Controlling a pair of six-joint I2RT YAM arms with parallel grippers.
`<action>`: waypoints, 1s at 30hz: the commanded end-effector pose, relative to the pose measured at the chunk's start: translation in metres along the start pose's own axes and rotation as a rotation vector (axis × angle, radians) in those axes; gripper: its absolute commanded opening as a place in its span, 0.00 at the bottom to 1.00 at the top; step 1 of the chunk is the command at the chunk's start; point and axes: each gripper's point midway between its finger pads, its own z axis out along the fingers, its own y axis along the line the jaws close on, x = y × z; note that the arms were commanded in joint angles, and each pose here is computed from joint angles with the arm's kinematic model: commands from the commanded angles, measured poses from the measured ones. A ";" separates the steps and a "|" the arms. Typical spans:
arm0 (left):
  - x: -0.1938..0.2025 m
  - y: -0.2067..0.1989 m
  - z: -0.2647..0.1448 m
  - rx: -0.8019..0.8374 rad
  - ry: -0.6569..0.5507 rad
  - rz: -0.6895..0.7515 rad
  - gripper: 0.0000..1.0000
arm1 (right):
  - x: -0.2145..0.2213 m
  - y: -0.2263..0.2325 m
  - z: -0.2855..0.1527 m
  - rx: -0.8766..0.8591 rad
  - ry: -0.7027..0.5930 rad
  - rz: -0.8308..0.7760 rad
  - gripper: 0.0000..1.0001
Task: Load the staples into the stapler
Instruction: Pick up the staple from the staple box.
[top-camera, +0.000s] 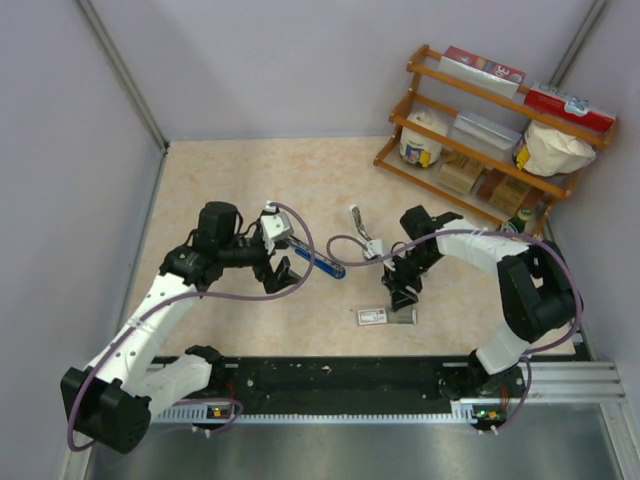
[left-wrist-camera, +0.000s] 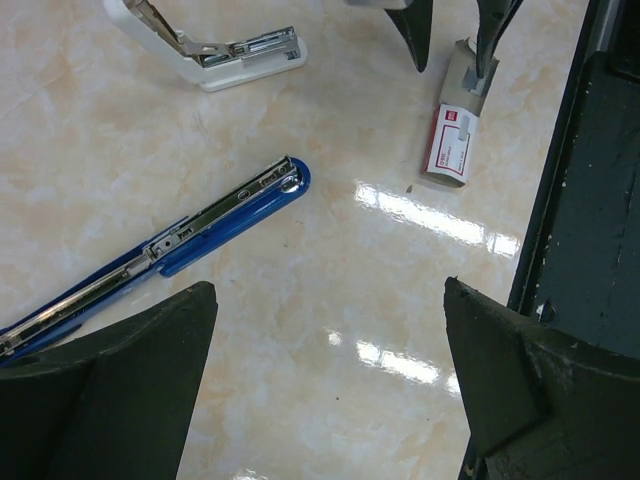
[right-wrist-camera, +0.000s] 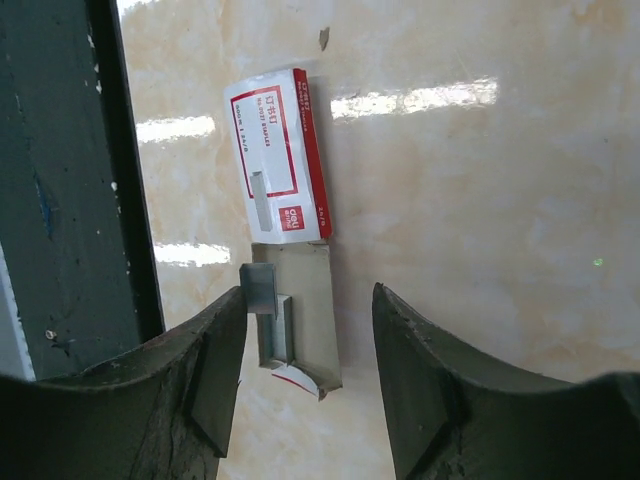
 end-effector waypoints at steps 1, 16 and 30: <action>-0.022 -0.003 0.000 0.023 -0.065 0.166 0.99 | -0.035 0.001 -0.030 0.005 -0.156 -0.027 0.53; -0.088 -0.016 0.071 0.035 -0.087 0.814 0.99 | -0.081 0.042 -0.069 -0.290 -0.354 0.156 0.52; -0.051 -0.075 0.138 0.198 0.085 0.960 0.78 | -0.087 0.045 -0.067 -0.370 -0.395 0.209 0.51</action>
